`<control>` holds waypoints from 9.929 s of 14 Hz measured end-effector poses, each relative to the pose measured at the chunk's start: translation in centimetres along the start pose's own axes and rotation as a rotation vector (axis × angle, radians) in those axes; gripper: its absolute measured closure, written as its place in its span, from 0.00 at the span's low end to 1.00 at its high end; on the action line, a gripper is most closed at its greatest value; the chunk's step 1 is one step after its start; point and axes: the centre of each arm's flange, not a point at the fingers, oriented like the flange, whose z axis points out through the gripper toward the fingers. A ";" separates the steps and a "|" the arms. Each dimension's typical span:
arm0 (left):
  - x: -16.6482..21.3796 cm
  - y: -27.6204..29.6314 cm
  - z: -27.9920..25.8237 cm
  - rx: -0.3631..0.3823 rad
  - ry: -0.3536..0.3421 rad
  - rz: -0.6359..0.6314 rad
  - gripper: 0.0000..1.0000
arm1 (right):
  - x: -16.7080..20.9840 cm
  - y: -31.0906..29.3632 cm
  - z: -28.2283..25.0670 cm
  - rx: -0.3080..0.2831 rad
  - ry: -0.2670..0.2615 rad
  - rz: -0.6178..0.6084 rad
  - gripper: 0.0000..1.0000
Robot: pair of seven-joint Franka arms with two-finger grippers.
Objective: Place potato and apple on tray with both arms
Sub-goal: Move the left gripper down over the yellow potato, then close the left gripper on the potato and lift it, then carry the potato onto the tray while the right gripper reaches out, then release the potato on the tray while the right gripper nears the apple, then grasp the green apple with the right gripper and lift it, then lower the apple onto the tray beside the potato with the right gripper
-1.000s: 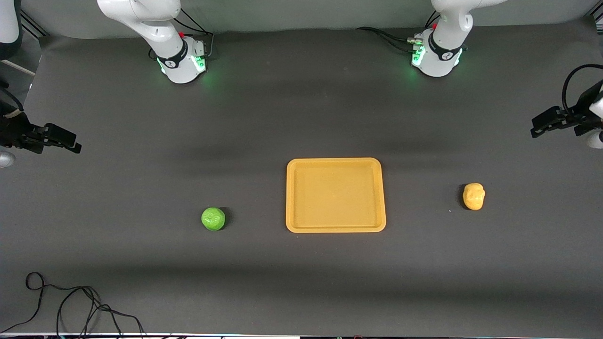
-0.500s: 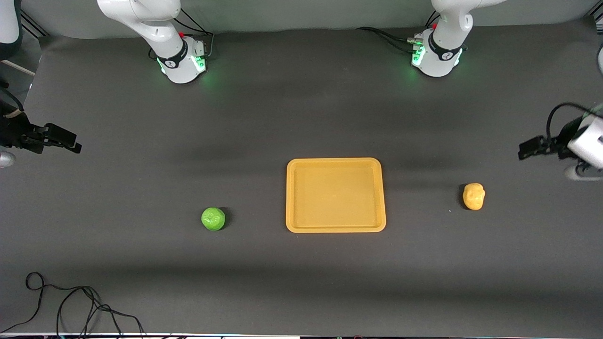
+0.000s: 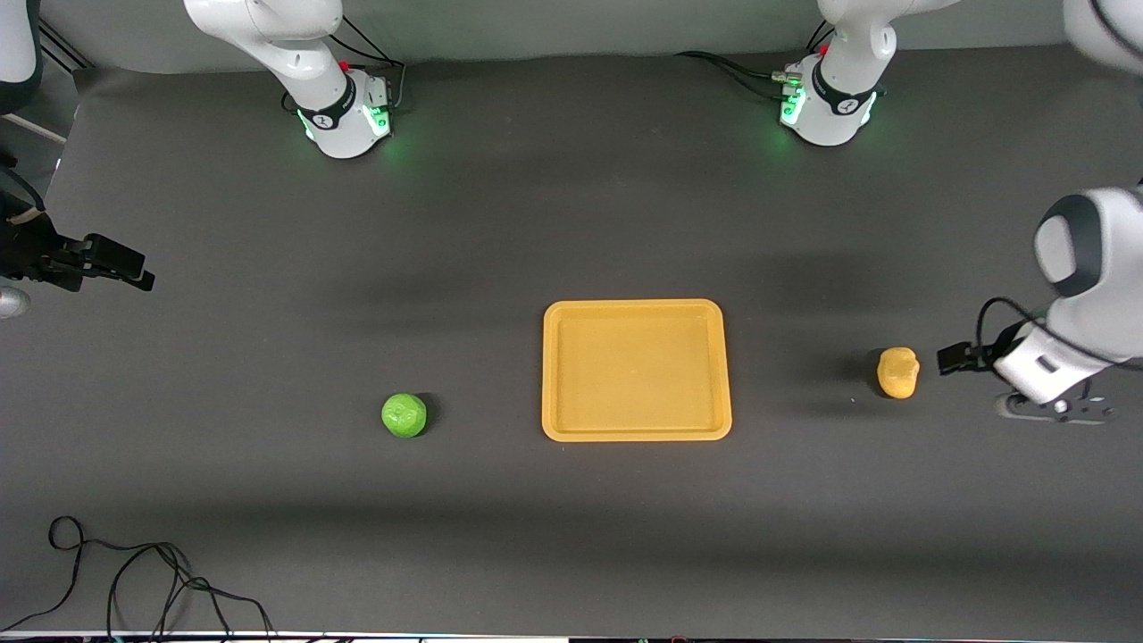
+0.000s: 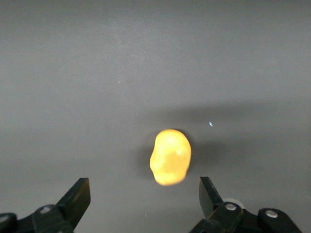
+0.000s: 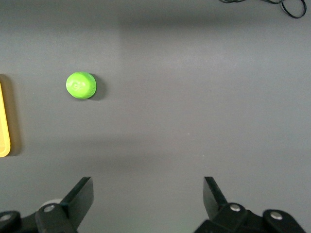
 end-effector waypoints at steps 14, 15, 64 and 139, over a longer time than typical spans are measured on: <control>-2.6 -0.2 10.7 -0.015 0.050 -0.006 0.00 | 0.0 0.0 0.1 0.000 -0.005 0.000 0.00; -2.8 -0.2 10.9 -0.017 0.044 -0.007 0.00 | -0.1 0.0 0.1 0.000 -0.006 0.000 0.00; -1.9 36.8 8.0 -0.077 -0.024 -0.173 0.35 | 0.2 -8.5 0.7 -0.002 0.010 -0.049 0.00; -7.8 6.6 -22.4 -0.024 0.008 -0.095 0.00 | -4.8 -60.9 28.9 0.045 0.093 -0.046 0.25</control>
